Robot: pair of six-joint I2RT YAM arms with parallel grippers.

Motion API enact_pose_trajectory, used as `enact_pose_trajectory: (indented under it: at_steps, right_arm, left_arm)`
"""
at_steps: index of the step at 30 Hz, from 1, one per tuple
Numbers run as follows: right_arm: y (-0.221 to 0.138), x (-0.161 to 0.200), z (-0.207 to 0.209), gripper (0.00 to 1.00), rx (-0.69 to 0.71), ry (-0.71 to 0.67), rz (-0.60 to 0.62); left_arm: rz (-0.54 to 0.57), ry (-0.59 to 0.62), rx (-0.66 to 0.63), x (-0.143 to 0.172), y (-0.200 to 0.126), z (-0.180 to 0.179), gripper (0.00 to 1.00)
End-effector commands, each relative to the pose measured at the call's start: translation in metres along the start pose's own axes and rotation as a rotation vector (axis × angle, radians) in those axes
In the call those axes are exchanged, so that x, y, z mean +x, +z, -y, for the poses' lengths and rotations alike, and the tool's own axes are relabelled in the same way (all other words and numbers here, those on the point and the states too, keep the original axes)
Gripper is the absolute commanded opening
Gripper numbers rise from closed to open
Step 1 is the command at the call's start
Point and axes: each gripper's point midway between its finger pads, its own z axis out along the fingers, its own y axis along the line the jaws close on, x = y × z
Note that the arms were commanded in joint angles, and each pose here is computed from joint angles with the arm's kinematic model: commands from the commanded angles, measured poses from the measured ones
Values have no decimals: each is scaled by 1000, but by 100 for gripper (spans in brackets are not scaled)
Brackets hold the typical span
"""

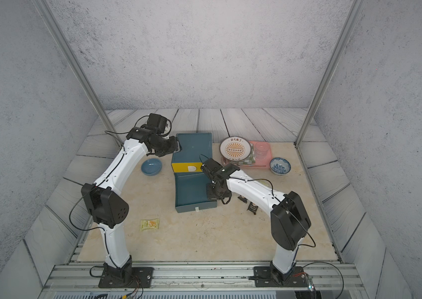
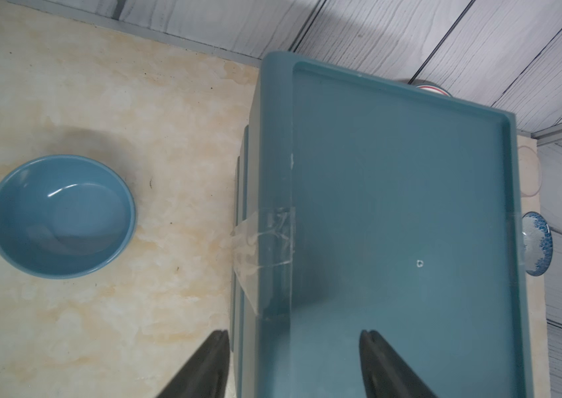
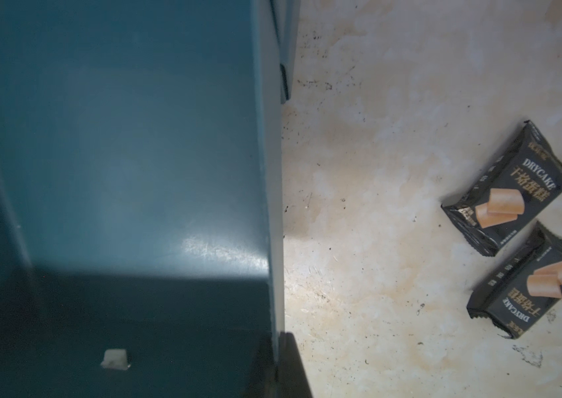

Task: Take the cookies out of the drawer
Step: Close the drawer in the storage box.

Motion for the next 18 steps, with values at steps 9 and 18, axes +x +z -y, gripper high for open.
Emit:
enact_pose_trajectory:
  at_steps: [9,18]
  right_arm:
    - [-19,-50,-14,0,-40,125,211]
    - [-9,-74,-23,0,-13,171,228]
  left_arm:
    - [-230,63,71,71,39,-4,61]
    - [-312,100,102,99,49,-6,54]
